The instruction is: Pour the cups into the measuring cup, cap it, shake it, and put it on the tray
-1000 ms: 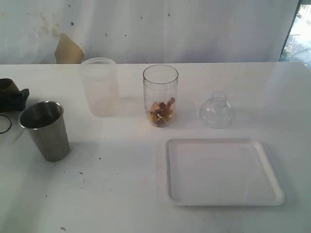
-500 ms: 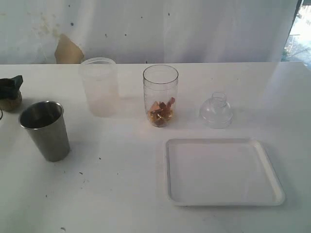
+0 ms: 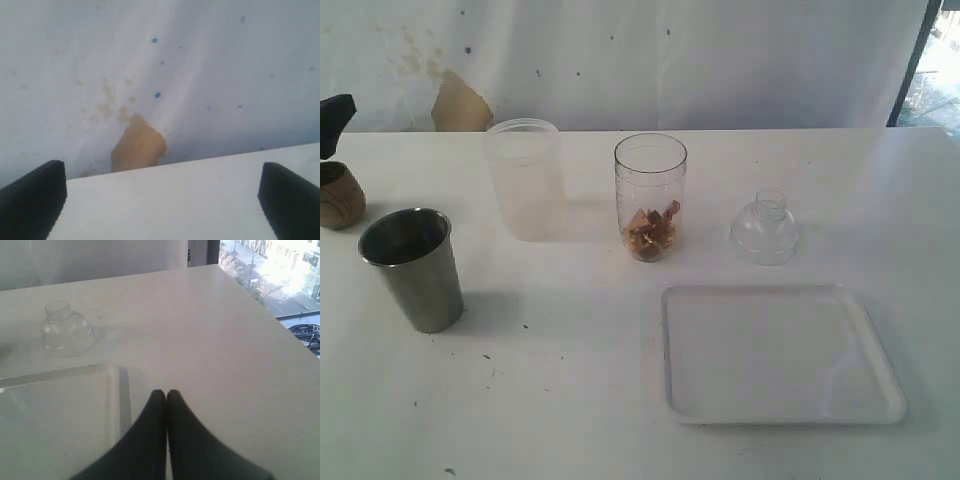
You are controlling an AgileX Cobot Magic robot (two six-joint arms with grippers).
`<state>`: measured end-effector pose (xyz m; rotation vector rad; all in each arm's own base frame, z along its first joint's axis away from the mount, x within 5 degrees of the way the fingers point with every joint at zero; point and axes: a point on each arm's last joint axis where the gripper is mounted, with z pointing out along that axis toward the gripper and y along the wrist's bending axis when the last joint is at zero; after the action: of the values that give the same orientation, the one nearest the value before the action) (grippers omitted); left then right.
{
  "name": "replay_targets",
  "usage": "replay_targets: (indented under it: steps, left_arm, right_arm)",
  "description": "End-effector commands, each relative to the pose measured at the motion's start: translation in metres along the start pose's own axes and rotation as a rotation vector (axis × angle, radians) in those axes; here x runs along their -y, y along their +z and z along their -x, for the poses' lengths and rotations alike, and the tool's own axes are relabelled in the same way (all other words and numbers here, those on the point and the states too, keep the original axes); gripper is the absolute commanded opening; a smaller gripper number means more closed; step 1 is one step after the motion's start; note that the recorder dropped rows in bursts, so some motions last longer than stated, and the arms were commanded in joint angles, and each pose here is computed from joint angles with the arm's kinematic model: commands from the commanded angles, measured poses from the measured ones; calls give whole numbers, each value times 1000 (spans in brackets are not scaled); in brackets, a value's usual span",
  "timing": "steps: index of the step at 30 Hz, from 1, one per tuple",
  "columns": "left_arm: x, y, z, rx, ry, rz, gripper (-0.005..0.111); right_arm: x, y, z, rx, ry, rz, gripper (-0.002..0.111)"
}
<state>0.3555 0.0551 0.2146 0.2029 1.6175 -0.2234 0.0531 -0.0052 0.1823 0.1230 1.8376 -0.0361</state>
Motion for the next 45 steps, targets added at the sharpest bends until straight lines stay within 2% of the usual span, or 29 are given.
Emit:
replay_targets:
  steps: [1,3,4,8,13,15,19,21,23,25,26,27,28,30,31,32,33,35,38,40,42,45]
  left_arm:
    - [21,-21,14,-20,-106,-95,105]
    - [31,-31,18,-31,-134,-138,105]
    - [41,-41,25,-15,-141,-194,105]
    - [55,-58,38,0,-177,-229,105]
    - [73,-85,36,-7,-180,-249,105]
    - [84,-98,32,1,-183,-297,105]
    - [100,-117,42,85,-160,-372,105]
    - [102,-125,45,72,-120,-320,105]
    - [88,-132,42,-57,-58,-78,105]
    - [65,-142,35,-190,-51,225,105]
    - [50,-147,32,-220,-90,388,104]
    - [40,-148,32,-187,-137,469,100]
    - [34,-145,30,-165,-123,506,92]
    - [26,-134,22,-166,-7,503,63]
    - [20,-126,13,-166,28,502,37]
    - [16,-120,7,-149,42,497,21]
    - [11,-114,3,-127,57,499,1]
    - [-7,-97,-7,-139,74,522,0]
    - [-50,-59,-26,-243,101,549,0]
    - [-66,-45,-34,-247,107,545,0]
    - [-79,-30,-40,-250,118,495,0]
    - [-98,-4,-51,-254,99,364,0]
  right_arm:
    - [0,0,-1,8,-3,2,0]
    - [0,0,-1,8,-3,2,0]
    - [0,0,-1,8,-3,2,0]
    - [0,0,-1,8,-3,2,0]
    - [0,0,-1,8,-3,2,0]
    - [0,0,-1,8,-3,2,0]
    - [0,0,-1,8,-3,2,0]
    - [0,0,-1,8,29,2,0]
    - [0,0,-1,8,18,2,0]
    - [0,0,-1,8,18,2,0]
    - [0,0,-1,8,18,2,0]
    - [0,0,-1,8,18,2,0]
    - [0,0,-1,8,18,2,0]
    - [0,0,-1,8,18,2,0]
    - [0,0,-1,8,18,2,0]
    - [0,0,-1,8,18,2,0]
    - [0,0,-1,8,18,2,0]
    - [0,0,-1,8,18,2,0]
    - [0,0,-1,8,18,2,0]
    - [0,0,-1,8,18,2,0]
    - [0,0,-1,8,18,2,0]
    - [0,0,-1,8,18,2,0]
